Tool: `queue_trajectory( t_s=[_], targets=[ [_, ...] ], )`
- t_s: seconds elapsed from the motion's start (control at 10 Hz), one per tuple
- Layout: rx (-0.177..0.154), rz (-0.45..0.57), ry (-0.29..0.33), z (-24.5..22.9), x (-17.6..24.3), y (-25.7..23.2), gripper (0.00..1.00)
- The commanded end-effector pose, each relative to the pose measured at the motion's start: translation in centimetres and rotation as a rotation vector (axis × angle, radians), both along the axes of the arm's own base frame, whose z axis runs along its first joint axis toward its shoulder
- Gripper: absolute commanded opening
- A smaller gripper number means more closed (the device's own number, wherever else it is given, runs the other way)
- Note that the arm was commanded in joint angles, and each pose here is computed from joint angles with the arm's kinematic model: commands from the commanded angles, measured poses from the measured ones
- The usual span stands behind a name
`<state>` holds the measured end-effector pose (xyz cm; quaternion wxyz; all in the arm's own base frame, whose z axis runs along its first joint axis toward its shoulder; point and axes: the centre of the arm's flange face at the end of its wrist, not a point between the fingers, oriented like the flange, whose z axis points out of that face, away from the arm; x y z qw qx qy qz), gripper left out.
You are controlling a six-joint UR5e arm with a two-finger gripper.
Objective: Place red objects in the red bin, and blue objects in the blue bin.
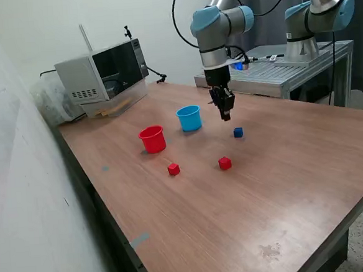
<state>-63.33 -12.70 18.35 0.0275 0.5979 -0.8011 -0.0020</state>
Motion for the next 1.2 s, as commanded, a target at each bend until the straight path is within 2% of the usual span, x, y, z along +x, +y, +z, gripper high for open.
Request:
queue_trajectory(
  t_s=[0.0,0.1,0.3,0.6,0.7,1.0,1.1],
  targets=[
    [0.005,0.005,0.008,1.2,0.4,0.5,0.00],
    [0.007,0.031,0.002,1.0,0.7,0.3,1.00],
    [0.008,0.077,-0.010,0.9,1.0,-0.5,1.00],
    [0.005,0.222,-0.002,1.1,1.2,-2.2,1.00],
    [0.006,0.306,-0.002,1.0,1.2,-2.2,1.00],
    [0.013,0.668,-0.023,-0.3,1.4,-2.0,1.00],
    [0.013,0.736,-0.026,-0.5,1.4,-1.8,1.00]
  ],
)
